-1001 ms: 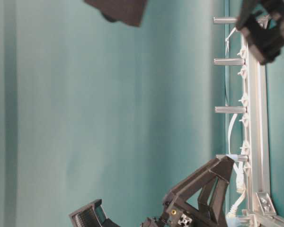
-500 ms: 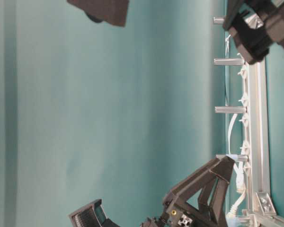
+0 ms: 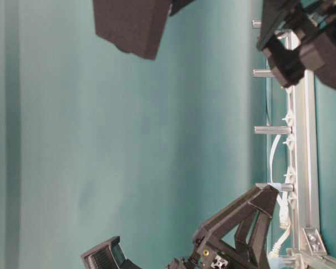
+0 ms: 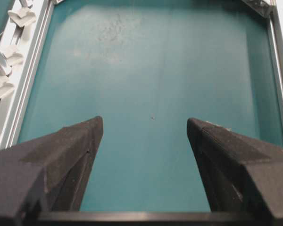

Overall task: Insert the wire through the string loop located on the left side.
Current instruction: 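Lift the plug and carry it right toward the zip-tie loop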

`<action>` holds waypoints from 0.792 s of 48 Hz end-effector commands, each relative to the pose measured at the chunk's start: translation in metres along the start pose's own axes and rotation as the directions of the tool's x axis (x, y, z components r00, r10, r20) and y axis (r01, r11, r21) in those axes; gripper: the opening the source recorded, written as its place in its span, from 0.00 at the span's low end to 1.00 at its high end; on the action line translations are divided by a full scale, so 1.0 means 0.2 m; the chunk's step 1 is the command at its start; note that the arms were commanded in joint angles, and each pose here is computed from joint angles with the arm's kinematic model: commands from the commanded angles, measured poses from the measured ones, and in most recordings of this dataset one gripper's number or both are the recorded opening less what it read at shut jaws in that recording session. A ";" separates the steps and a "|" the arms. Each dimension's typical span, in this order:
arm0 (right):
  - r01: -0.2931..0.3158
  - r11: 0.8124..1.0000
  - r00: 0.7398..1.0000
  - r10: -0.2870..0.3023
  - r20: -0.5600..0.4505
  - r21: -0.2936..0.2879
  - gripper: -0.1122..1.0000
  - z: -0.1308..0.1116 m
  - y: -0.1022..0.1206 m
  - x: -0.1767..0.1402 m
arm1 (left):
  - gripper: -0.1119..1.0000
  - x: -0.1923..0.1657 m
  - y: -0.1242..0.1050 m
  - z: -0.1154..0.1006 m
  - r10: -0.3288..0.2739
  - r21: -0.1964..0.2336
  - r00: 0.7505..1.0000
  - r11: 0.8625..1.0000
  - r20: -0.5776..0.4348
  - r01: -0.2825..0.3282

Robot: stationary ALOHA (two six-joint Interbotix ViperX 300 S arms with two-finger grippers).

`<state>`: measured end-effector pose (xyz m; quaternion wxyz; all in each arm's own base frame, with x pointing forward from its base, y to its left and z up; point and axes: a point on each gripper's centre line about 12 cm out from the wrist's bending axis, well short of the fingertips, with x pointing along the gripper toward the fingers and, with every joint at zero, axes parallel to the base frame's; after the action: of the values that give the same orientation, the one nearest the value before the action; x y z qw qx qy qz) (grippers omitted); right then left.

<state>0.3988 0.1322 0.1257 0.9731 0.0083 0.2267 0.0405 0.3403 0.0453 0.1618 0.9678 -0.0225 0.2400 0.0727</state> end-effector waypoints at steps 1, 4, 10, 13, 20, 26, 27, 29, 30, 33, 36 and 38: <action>0.005 1.000 0.999 -0.006 0.048 0.006 0.16 0.09 -0.02 -0.03 | 0.79 -0.01 -0.01 0.07 -0.006 0.006 0.999 1.000 0.043 0.005; 0.011 1.000 0.999 -0.011 0.042 -0.010 0.16 0.10 -0.04 -0.03 | 0.79 -0.02 -0.01 0.06 -0.006 0.006 0.999 1.000 0.041 0.005; 0.019 0.999 0.999 -0.018 0.030 -0.038 0.16 0.11 -0.09 -0.04 | 0.79 -0.01 -0.01 0.07 -0.006 0.006 0.999 1.000 0.041 0.005; 0.024 0.999 1.000 -0.023 0.021 -0.045 0.16 0.11 -0.11 -0.04 | 0.79 -0.01 -0.01 0.06 -0.006 0.006 0.999 1.000 0.040 0.005; 0.036 0.997 0.999 -0.035 0.010 -0.069 0.16 0.12 -0.15 -0.06 | 0.79 -0.02 -0.01 0.06 -0.006 0.006 0.999 1.000 0.041 0.005; 0.051 0.995 0.999 -0.050 0.011 -0.084 0.16 0.13 -0.19 -0.07 | 0.79 -0.01 -0.01 0.06 -0.006 0.006 0.999 1.000 0.040 0.005; 0.054 0.995 0.999 -0.053 0.011 -0.084 0.16 0.13 -0.20 -0.07 | 0.79 -0.01 -0.01 0.06 -0.006 0.004 0.999 1.000 0.040 0.006; 0.059 0.995 0.998 -0.058 0.011 -0.086 0.16 0.13 -0.21 -0.08 | 0.79 -0.02 -0.01 0.06 -0.006 0.006 0.999 1.000 0.041 0.005; 0.060 0.994 0.998 -0.060 0.012 -0.087 0.16 0.13 -0.22 -0.08 | 0.79 -0.02 -0.01 0.06 -0.006 0.006 0.999 1.000 0.041 0.005; 0.067 0.994 0.998 -0.066 0.011 -0.088 0.16 0.13 -0.23 -0.08 | 0.79 -0.01 -0.01 0.06 -0.006 0.006 0.999 1.000 0.040 0.005; 0.068 0.993 0.998 -0.067 0.011 -0.093 0.16 0.12 -0.24 -0.08 | 0.79 -0.01 -0.01 0.06 -0.006 0.006 0.999 1.000 0.040 0.005; 0.065 0.993 0.998 -0.064 0.013 -0.102 0.16 0.13 -0.24 -0.09 | 0.79 -0.01 -0.01 0.06 -0.006 0.006 0.999 1.000 0.040 0.005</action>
<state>0.3961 0.0838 0.1364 0.9685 -0.0482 0.2434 0.0190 0.3402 0.0453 0.1617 0.9676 -0.0226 0.2407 0.0726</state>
